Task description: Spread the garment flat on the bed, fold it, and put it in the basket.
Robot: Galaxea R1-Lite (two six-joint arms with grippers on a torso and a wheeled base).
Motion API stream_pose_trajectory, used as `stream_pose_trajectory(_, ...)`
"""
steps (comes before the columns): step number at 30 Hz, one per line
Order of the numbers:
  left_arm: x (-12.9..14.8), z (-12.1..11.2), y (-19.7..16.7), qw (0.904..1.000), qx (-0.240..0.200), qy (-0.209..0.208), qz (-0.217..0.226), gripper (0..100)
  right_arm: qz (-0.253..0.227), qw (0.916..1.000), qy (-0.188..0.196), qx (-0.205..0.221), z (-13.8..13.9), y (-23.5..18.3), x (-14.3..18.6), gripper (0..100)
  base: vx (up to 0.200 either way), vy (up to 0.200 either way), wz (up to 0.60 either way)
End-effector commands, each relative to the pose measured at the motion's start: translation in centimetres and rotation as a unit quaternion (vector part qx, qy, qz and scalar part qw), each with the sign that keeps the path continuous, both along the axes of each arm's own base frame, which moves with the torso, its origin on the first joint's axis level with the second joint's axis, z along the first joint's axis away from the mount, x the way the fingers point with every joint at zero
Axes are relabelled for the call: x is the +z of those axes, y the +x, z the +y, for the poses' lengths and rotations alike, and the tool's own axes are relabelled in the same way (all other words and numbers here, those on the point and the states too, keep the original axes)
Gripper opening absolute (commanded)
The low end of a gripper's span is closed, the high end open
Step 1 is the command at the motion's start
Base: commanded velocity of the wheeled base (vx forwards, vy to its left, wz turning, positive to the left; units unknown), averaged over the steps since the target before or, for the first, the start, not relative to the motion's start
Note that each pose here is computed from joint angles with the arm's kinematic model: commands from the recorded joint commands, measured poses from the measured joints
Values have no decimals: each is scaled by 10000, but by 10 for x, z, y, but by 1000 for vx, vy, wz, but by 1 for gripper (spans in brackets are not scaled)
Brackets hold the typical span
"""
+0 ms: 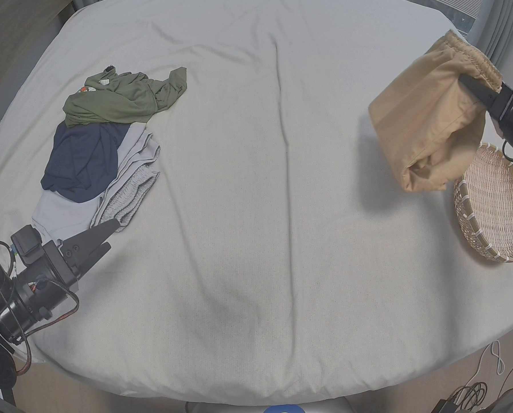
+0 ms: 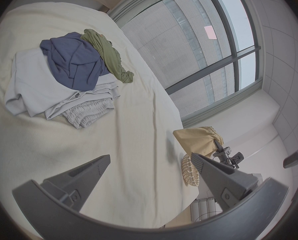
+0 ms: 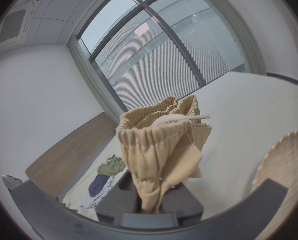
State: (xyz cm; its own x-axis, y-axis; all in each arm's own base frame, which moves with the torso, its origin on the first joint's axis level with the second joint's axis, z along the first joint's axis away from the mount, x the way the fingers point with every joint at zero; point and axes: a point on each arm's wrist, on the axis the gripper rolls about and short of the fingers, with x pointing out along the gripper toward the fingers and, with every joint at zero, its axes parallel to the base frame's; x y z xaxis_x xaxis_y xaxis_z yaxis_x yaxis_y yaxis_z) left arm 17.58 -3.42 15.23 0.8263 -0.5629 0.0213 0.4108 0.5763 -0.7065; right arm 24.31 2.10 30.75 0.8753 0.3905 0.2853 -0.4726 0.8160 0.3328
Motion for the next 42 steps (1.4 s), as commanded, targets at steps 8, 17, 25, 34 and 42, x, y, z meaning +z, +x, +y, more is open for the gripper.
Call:
stream_pose_trajectory(8, -8, -1, -1, 9998, -48, 16, 185, 100, -373, 9890, -195, -1422, -77, -15, 21, 0, 0, 0, 0)
stream_pose_trajectory(17, -9, -2, -2, 9997, -79, 14, 220, 100, 143, 9644, -575, -2579, -129, -37, -13, 0, 0, 0, 0)
stream_pose_trajectory(25, -10, -2, -3, 9997, -86, 10, 240, 100, 605, 9587, -553, -2725, -149, -67, -44, 0, 0, 0, 0)
stream_pose_trajectory(34, -10, -5, -7, 9995, -186, 14, 247, 100, 1091, 9562, -432, -2683, -165, -87, -73, 100, 0, 0, 0)
stream_pose_trajectory(42, -10, -6, -6, 9995, -194, 14, 247, 100, 1116, 9532, -513, -2762, -161, -95, -91, 100, 0, 0, 0)
